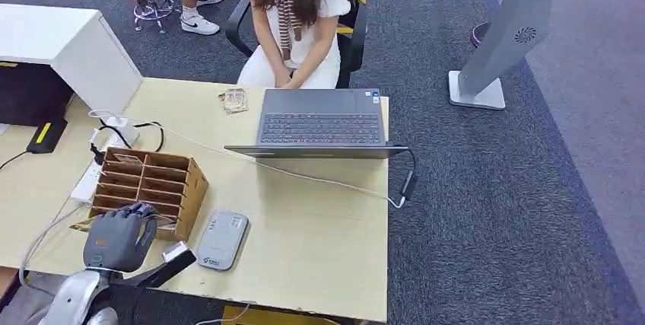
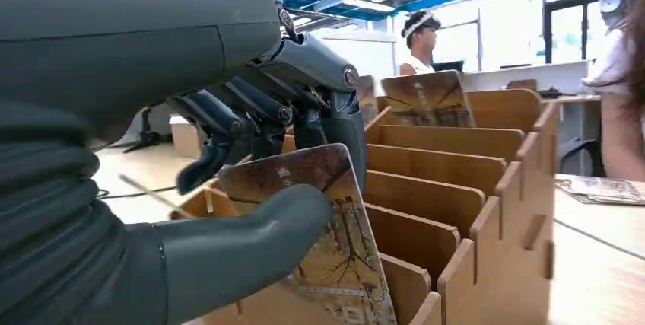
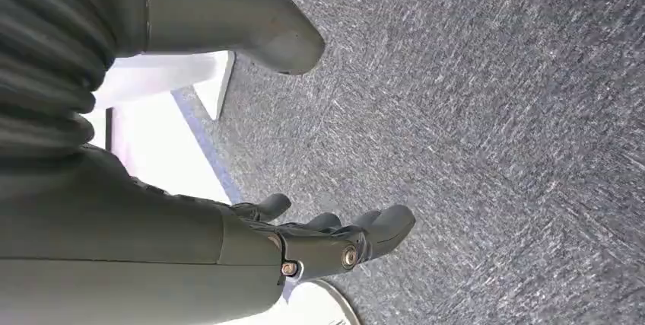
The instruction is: Pass the card to the sensor for recognition and then transmit it.
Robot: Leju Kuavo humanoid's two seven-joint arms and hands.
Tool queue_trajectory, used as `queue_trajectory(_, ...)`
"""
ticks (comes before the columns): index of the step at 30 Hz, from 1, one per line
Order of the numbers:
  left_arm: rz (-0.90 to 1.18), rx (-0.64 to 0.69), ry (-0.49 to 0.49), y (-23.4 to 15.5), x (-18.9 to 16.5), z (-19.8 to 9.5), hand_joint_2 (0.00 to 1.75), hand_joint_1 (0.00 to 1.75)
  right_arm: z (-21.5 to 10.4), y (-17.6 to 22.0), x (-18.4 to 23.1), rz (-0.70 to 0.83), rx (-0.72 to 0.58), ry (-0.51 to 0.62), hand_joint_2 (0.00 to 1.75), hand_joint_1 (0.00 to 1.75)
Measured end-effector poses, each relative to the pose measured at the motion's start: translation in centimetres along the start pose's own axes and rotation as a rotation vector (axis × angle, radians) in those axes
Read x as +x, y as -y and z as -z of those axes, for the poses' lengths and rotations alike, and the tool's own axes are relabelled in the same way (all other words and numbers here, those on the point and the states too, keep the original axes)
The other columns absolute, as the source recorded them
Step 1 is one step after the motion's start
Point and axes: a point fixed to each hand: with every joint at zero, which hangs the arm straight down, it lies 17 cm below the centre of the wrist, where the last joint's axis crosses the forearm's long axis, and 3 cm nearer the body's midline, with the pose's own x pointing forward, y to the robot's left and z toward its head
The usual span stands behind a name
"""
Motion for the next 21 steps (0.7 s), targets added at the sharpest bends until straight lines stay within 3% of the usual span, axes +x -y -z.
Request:
queue_trajectory(12,-0.023,0.088,0.007,-1.6,0.8,0.3,1.75,1.75,0.0,0.0,-0.1,-0.009,-0.001,-0.005,1.75,0.0)
queue_trajectory(21,-0.083,0.394,0.141,-9.8,5.1,-1.0,1.75,1.75,0.0,0.0,-0.2,-0.013,-0.008,0.0,1.75,0.0)
